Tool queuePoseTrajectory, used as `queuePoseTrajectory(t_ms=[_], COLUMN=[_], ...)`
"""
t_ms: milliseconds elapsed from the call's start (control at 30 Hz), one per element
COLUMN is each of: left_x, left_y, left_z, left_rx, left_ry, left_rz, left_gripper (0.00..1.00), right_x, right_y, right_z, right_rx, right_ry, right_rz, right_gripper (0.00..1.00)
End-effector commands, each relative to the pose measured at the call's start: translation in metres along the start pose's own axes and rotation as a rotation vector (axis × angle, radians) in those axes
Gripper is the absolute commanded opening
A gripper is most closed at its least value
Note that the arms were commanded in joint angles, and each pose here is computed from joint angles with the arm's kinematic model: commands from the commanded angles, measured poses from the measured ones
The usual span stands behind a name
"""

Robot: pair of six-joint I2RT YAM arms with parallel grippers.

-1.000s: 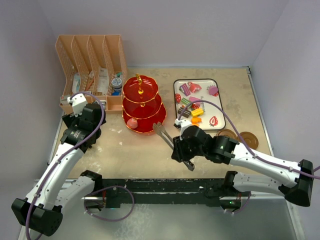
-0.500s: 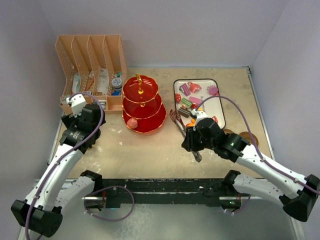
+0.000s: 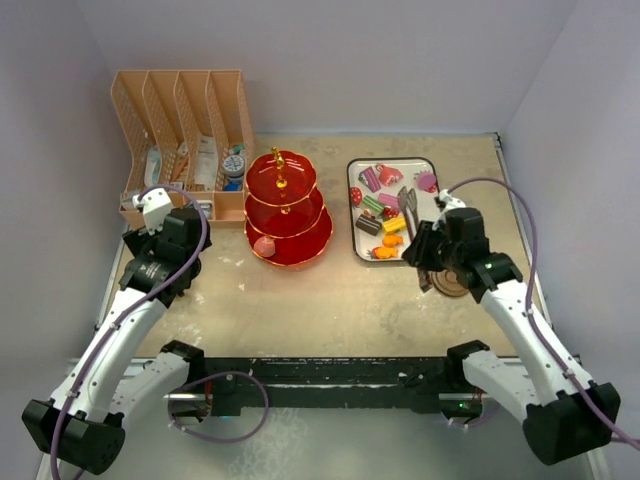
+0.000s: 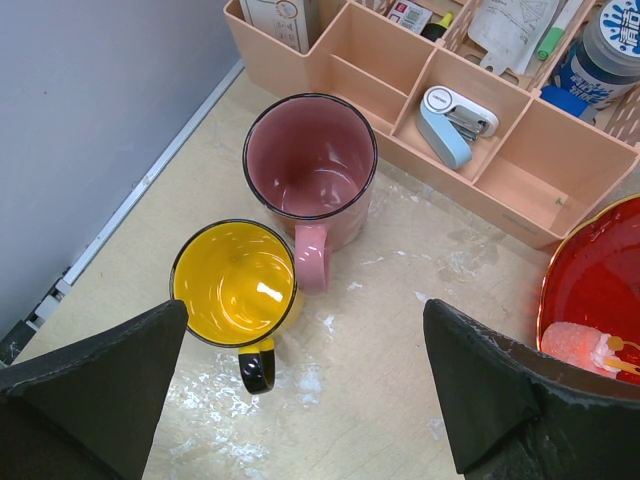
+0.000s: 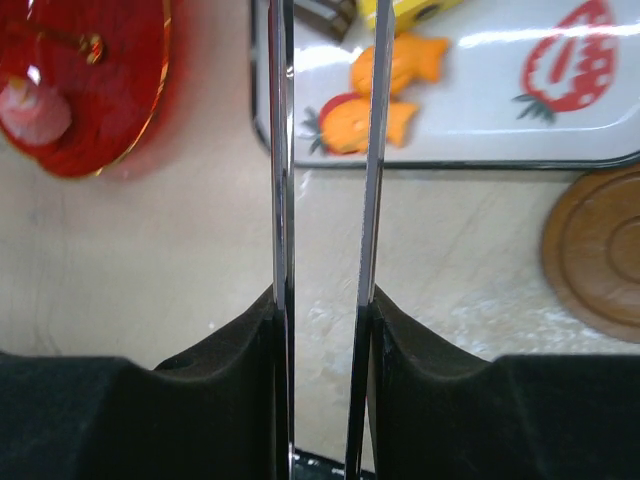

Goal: Serve the afternoon tea
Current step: Adjust the dessert on the tray.

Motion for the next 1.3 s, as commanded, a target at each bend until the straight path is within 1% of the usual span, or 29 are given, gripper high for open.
queuePoseTrajectory(t_ms=[0,100,167,267,333,433,500,633,800,900,1100,1267], left_x=[-0.003,-0.003,-0.003,-0.003,-0.003,-0.003,-0.003,-0.003,-0.003,-0.003,-0.003,-0.002], left_y=[-0.009,-0.009,-0.009,-0.01,-0.01,-0.01,-0.009,-0.01,-0.01,-0.009,-0.009,-0.008], left_z=[0.0,0.0,0.001,0.0,0.0,-0.001,-0.002,-0.001,-0.003,-0.004,-0.004,-0.004], left_rx=[-0.035,-0.034,-0.034,-0.033,-0.032,-0.03,-0.029,-0.032,-0.029,-0.025,-0.026,-0.023], left_ry=[0.009,0.007,0.004,0.006,0.01,0.014,0.015,0.018,0.029,0.033,0.033,0.033], left_rz=[-0.029,-0.03,-0.032,-0.032,-0.031,-0.03,-0.029,-0.032,-0.03,-0.027,-0.028,-0.025], left_gripper=[1.0,1.0,1.0,1.0,1.0,1.0,1.0,1.0,1.0,1.0,1.0,1.0], right_x=[0.005,0.012,0.018,0.03,0.031,0.035,0.037,0.049,0.074,0.088,0.126,0.137], right_y=[-0.043,-0.062,-0.072,-0.075,-0.094,-0.111,-0.122,-0.142,-0.164,-0.175,-0.174,-0.168], right_z=[-0.019,-0.029,-0.033,-0.037,-0.033,-0.044,-0.048,-0.053,-0.063,-0.069,-0.082,-0.092], right_rx=[0.027,0.065,0.091,0.114,0.115,0.125,0.134,0.141,0.132,0.116,0.096,0.098], right_ry=[-0.04,-0.019,0.012,0.035,0.042,0.14,0.168,0.2,0.245,0.265,0.271,0.294], right_rz=[-0.07,-0.079,-0.099,-0.087,-0.133,-0.179,-0.211,-0.236,-0.212,-0.199,-0.079,-0.046], right_gripper=[0.36,0.36,0.38,0.39,0.4,0.42,0.43,0.43,0.39,0.39,0.37,0.37])
Point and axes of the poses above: each gripper's point midway between its finger pads, its own x axis out along the fingers, its own z axis along the line the jaws close on, y = z × x, the point moved 4 cm from there along -x, back along the fingers, and after that the axes turned 11 degrees about x, right-handed, at the moved point
